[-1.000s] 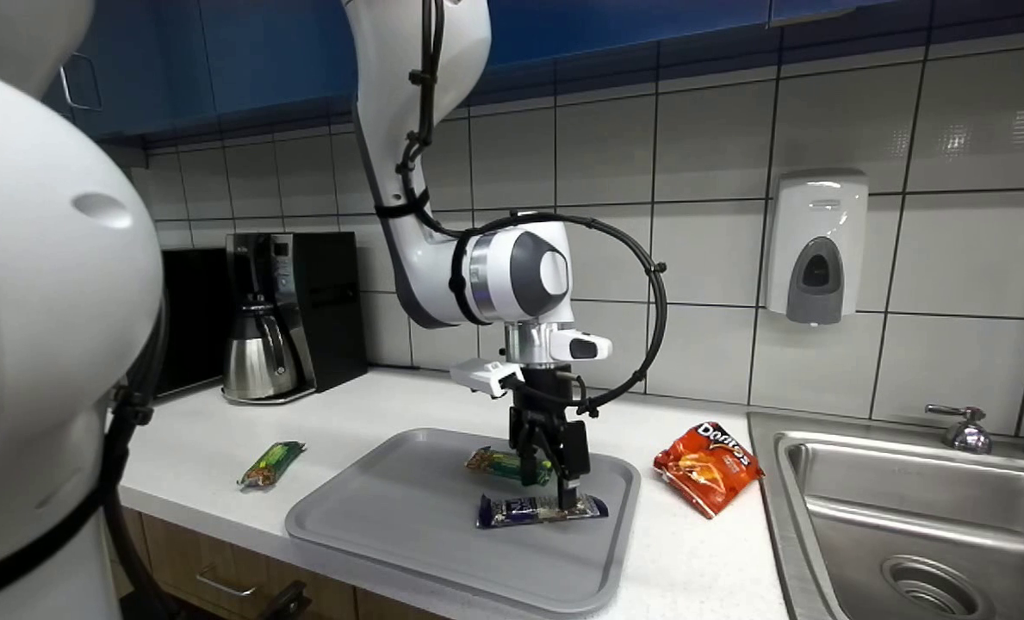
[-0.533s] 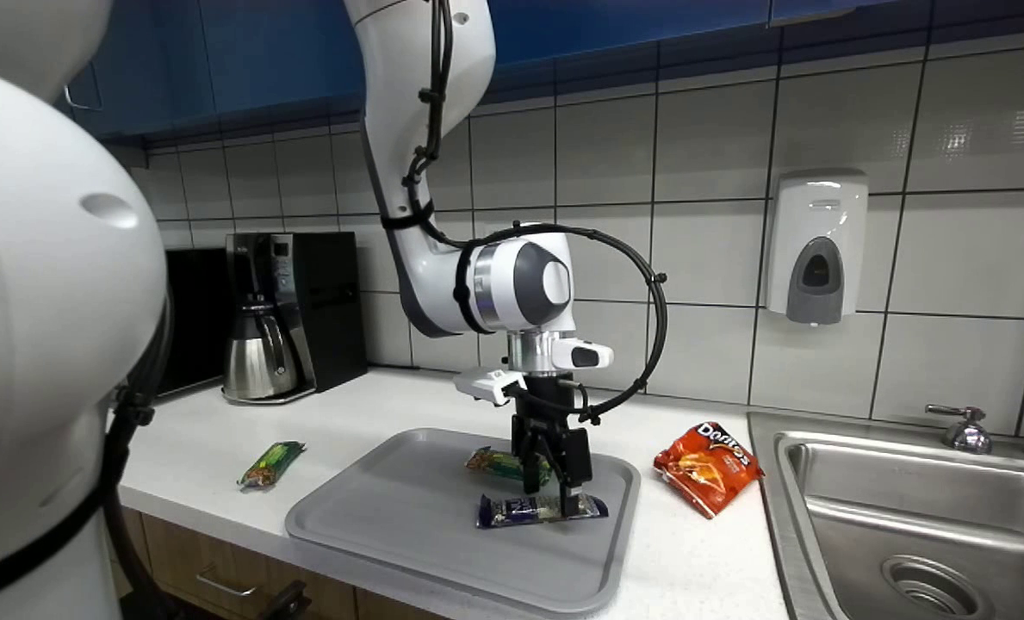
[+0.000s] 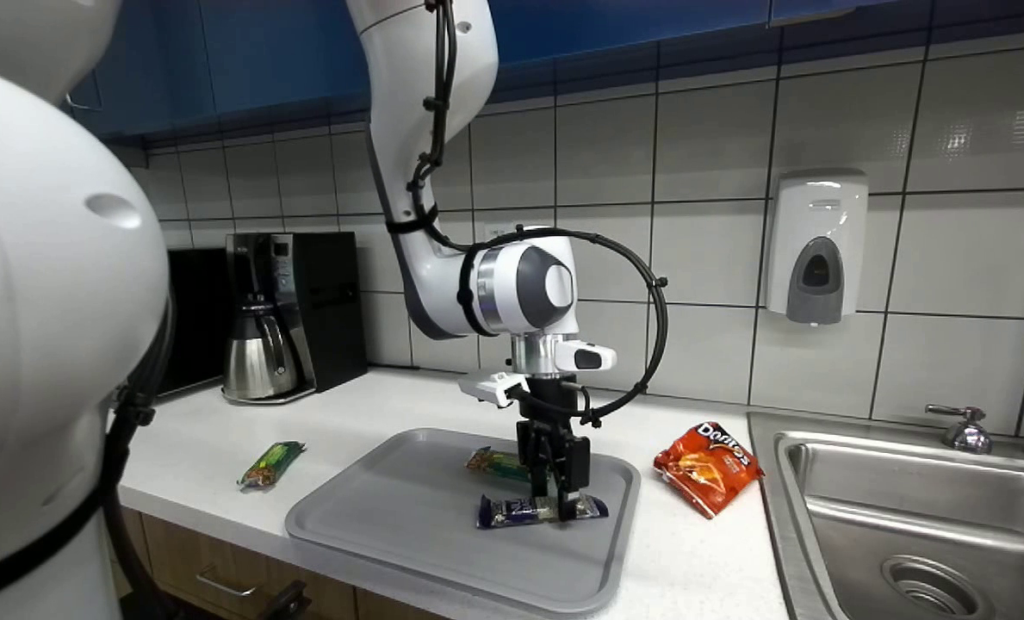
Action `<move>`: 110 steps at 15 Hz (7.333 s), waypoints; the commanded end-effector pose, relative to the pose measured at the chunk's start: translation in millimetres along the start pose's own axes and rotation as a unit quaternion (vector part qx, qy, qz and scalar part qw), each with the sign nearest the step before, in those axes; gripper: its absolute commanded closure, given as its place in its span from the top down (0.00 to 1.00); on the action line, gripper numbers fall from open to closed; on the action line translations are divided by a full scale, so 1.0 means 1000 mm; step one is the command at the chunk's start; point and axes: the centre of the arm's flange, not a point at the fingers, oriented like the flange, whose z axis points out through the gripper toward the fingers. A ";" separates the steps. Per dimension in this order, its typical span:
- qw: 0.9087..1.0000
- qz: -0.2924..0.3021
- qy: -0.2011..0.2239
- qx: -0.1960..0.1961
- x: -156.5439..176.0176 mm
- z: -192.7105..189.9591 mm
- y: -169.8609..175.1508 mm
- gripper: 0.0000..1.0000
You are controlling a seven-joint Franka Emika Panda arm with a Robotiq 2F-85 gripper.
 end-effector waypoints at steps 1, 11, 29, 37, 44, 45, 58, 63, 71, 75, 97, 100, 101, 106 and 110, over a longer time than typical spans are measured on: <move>1.000 0.018 0.001 0.006 0.004 0.000 0.000 0.38; 0.999 0.028 0.007 0.019 0.001 -0.017 0.010 0.09; 0.995 0.072 0.040 0.049 0.003 -0.073 0.079 0.09; 0.992 0.110 0.044 0.044 0.019 -0.070 0.128 0.09; 0.987 0.150 0.040 0.035 0.036 -0.058 0.169 0.09; 0.987 0.155 0.040 0.033 0.038 -0.057 0.174 0.09; 0.983 0.182 0.024 0.012 0.050 -0.026 0.195 0.59; 0.984 0.179 0.025 0.007 0.050 -0.026 0.192 0.88; 0.985 0.169 0.034 0.010 0.047 -0.041 0.191 1.00; 0.986 0.161 0.039 0.010 0.045 -0.047 0.189 1.00; 0.988 0.152 0.034 0.007 0.027 -0.043 0.159 1.00; 0.989 0.140 0.042 0.004 0.013 -0.046 0.136 1.00; 0.990 0.135 0.045 0.001 0.009 -0.049 0.126 1.00; 0.992 0.112 0.059 0.001 -0.011 -0.059 0.082 1.00; 0.989 0.122 0.078 0.005 -0.021 -0.069 0.057 1.00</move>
